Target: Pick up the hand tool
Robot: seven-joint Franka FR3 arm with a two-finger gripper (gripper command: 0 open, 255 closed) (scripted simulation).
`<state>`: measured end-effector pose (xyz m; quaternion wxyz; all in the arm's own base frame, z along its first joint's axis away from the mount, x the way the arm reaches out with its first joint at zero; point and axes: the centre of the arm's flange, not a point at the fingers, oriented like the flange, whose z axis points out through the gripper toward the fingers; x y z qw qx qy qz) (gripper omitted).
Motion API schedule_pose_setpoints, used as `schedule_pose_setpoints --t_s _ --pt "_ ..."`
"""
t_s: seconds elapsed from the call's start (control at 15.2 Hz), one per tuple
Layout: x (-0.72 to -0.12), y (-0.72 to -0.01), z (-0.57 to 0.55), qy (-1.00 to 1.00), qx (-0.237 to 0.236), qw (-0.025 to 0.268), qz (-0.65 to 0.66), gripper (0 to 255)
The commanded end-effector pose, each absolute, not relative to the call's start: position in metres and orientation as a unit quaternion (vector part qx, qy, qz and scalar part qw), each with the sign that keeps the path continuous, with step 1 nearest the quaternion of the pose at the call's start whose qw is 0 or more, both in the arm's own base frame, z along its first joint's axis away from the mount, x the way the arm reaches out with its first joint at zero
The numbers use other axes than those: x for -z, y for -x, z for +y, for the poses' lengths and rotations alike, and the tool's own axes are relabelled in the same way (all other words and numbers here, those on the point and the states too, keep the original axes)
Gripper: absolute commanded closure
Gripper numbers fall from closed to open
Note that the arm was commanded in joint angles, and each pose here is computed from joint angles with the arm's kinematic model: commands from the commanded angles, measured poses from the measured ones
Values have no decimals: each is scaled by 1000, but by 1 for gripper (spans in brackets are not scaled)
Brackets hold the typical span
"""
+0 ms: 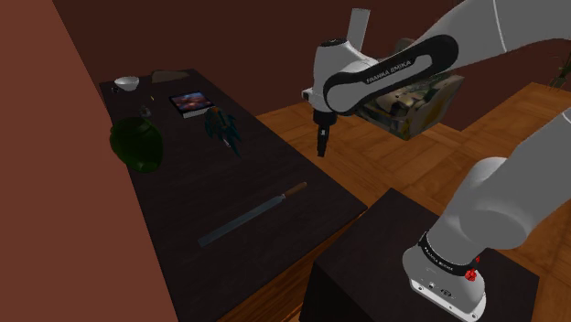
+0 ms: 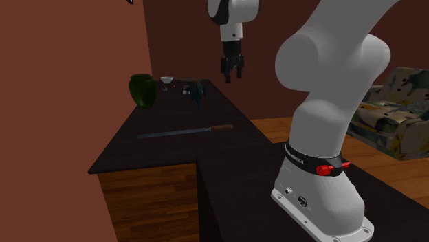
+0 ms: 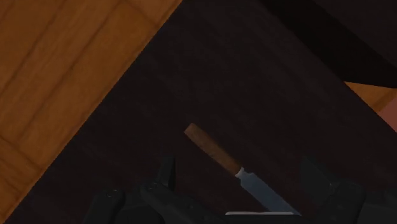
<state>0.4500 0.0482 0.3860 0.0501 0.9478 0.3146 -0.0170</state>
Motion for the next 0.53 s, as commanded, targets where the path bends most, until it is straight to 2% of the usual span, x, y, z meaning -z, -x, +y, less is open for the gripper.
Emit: schedule_pose_setpoints --t_s 0.0,0.46 --pt "-365 -464 62 -936 14 49 348 0" --pt "-301 -500 112 -888 4 46 458 0"
